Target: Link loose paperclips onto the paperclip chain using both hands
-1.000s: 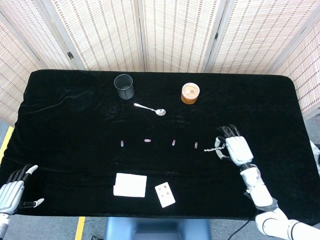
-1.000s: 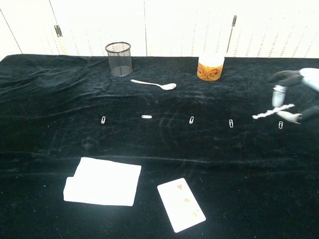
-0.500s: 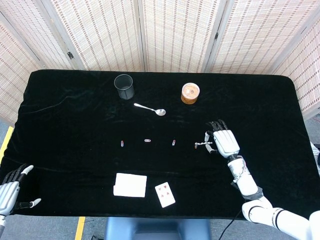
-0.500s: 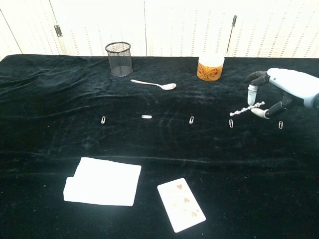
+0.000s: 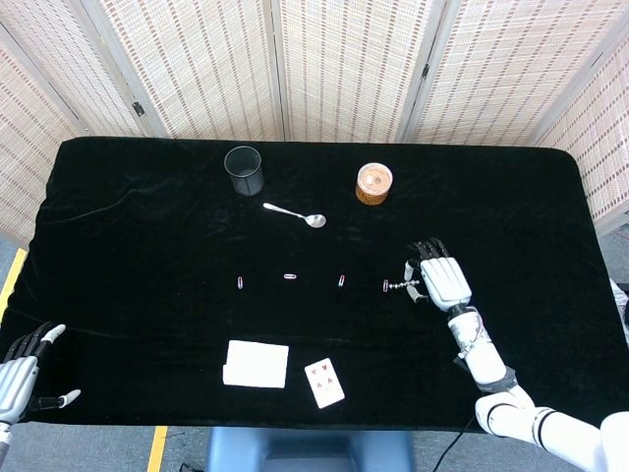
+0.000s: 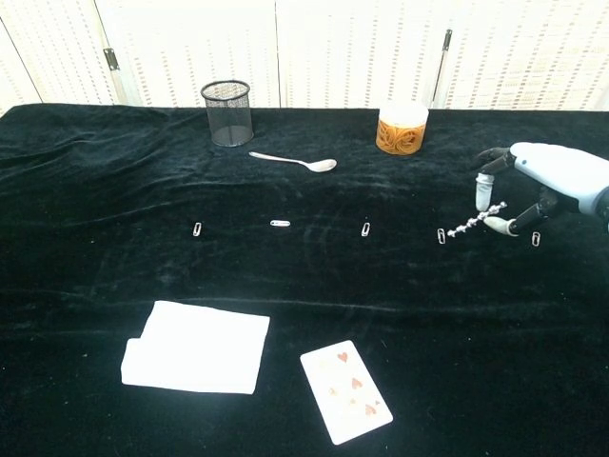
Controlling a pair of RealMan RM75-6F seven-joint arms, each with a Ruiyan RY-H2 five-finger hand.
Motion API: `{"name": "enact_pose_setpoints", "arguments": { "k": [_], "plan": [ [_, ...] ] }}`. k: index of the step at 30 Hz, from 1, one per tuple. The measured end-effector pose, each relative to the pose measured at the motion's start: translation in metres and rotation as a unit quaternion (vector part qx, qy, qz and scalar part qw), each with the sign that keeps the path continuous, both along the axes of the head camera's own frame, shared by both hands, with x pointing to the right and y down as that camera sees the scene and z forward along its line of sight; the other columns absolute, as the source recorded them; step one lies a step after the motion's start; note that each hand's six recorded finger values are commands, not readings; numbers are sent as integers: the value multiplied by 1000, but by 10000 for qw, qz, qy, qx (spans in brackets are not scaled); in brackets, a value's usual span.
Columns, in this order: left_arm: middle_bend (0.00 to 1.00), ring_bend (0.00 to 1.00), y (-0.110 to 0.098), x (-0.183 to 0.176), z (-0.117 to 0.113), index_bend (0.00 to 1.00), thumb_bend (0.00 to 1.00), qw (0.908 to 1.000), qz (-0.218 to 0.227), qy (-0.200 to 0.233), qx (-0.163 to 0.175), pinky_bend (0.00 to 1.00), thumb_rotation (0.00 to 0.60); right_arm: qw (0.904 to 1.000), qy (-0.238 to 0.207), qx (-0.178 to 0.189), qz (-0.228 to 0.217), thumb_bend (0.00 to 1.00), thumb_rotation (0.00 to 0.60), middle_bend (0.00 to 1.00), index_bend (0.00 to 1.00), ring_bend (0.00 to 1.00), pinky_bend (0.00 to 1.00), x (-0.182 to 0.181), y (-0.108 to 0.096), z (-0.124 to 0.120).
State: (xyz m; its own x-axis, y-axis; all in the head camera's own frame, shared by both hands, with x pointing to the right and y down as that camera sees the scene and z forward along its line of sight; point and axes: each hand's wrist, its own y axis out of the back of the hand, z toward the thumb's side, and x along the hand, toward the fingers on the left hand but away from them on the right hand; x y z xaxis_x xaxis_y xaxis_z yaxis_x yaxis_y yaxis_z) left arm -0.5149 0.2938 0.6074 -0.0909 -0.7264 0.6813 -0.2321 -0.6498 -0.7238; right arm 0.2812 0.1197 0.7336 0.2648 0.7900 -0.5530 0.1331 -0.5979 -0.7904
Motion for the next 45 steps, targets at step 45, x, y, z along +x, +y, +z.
{"name": "enact_pose_setpoints", "arguments": {
  "k": [45],
  "plan": [
    [8, 14, 5, -10, -15, 0, 94, 9994, -247, -105, 232, 0, 600, 9819, -1076, -297, -1528, 502, 600, 134, 750, 113, 0, -129, 57, -10]
  ]
}}
